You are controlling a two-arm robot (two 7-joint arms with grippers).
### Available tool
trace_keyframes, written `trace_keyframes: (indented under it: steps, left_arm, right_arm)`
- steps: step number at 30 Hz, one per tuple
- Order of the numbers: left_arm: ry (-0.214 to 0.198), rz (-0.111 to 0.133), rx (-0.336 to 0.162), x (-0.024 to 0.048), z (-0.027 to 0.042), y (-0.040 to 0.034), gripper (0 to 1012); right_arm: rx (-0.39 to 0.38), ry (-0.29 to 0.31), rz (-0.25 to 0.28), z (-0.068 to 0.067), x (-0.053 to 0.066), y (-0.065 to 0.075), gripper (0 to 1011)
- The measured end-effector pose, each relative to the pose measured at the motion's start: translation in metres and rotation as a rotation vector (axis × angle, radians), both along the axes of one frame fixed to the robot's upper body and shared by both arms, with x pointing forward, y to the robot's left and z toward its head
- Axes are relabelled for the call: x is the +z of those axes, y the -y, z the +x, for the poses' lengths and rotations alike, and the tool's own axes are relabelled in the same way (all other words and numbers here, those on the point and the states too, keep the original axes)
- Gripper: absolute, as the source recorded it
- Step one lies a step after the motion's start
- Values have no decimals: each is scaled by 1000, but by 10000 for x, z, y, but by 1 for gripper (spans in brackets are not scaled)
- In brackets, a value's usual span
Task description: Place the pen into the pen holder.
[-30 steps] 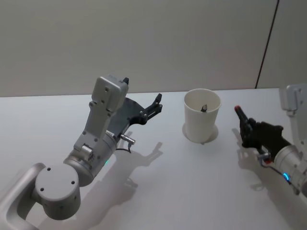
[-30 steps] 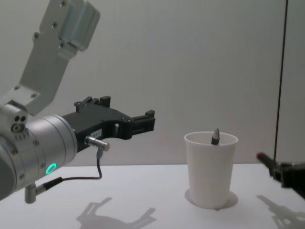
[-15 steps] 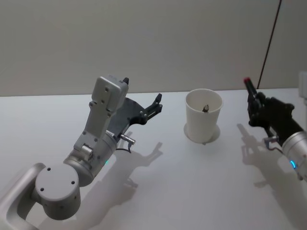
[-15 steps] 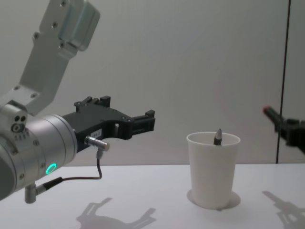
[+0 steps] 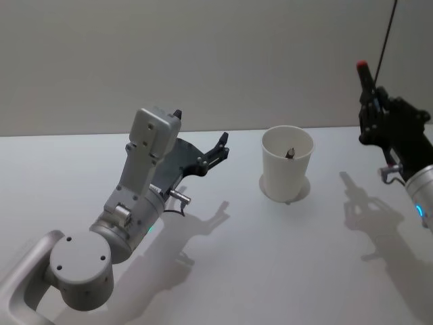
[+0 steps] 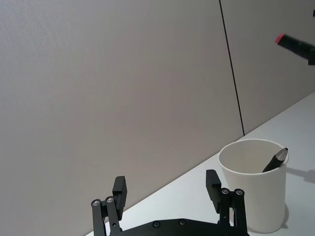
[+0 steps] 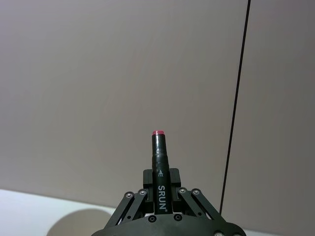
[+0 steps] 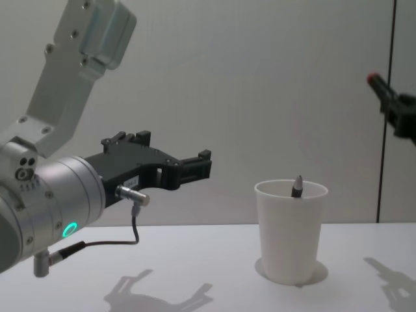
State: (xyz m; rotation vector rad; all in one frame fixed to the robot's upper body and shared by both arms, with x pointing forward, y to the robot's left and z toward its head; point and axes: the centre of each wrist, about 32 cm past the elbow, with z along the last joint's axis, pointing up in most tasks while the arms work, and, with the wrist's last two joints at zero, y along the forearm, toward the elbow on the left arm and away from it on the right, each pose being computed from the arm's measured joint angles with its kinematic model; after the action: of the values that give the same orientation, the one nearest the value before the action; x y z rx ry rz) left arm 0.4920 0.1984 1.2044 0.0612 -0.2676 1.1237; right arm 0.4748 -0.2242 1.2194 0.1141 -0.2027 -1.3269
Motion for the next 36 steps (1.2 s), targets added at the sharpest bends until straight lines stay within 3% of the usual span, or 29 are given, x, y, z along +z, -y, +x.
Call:
trace_keyframes:
  steps: [13, 36]
  left_arm:
    - [0, 0, 0, 0, 0, 0, 1001]
    - [0, 0, 0, 0, 0, 0, 1001]
  right_arm:
    - [21, 169, -18, 200, -37, -103, 178]
    - [76, 216, -92, 598, -313, -465, 178]
